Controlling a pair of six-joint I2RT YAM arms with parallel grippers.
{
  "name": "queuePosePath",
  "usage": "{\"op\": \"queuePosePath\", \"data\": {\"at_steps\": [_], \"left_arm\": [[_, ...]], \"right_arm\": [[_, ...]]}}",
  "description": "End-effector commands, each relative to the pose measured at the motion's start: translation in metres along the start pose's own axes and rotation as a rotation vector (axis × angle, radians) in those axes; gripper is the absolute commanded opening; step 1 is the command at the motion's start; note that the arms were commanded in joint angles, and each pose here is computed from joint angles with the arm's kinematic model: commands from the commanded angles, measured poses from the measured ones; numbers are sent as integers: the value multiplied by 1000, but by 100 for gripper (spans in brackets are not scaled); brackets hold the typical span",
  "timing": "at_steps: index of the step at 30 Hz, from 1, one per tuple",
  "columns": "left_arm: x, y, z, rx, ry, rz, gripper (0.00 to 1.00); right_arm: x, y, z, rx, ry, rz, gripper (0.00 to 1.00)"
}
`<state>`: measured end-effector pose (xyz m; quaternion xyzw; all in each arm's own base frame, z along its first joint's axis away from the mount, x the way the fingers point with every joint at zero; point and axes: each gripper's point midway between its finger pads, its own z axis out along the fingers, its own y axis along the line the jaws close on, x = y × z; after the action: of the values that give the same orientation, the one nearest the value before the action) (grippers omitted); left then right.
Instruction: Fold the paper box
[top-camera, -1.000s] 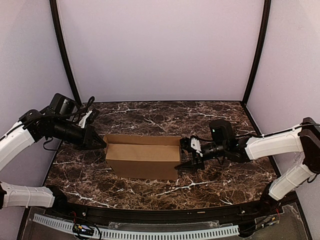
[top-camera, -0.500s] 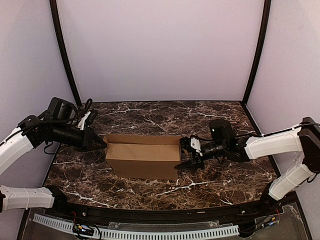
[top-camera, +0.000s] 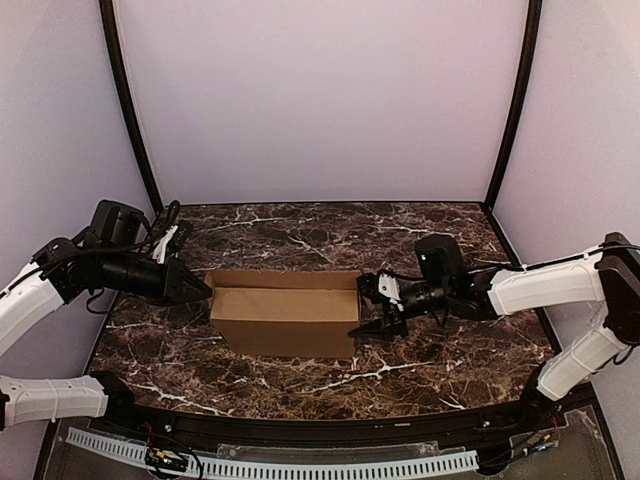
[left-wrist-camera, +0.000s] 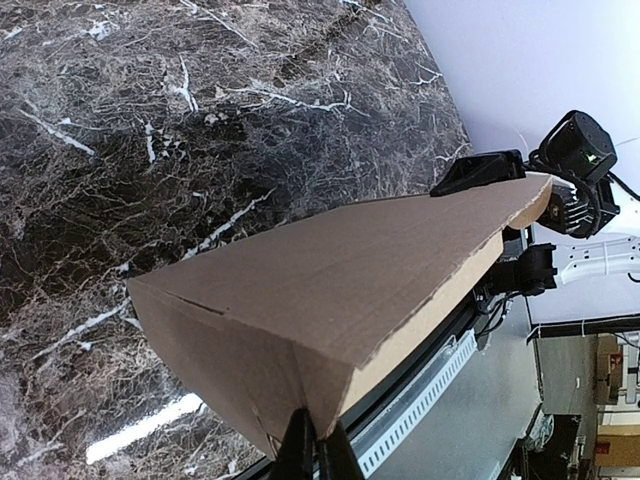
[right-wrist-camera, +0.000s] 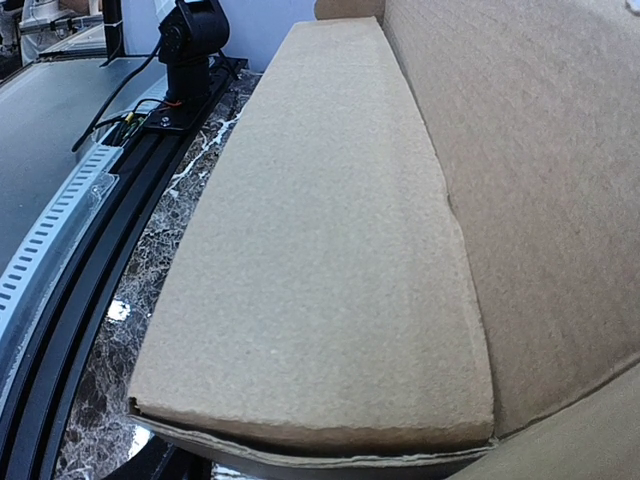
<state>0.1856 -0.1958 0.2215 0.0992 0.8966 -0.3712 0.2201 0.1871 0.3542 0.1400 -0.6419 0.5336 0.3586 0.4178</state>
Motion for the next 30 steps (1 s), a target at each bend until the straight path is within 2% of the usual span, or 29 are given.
{"op": "queuePosePath", "data": {"at_steps": [1, 30], "left_arm": [[8, -15, 1, 73, 53, -27, 1], [-18, -39, -4, 142, 1, -45, 1]], "right_arm": [[43, 13, -2, -14, 154, 115, 14], [46, 19, -5, -22, 157, 115, 14]]}}
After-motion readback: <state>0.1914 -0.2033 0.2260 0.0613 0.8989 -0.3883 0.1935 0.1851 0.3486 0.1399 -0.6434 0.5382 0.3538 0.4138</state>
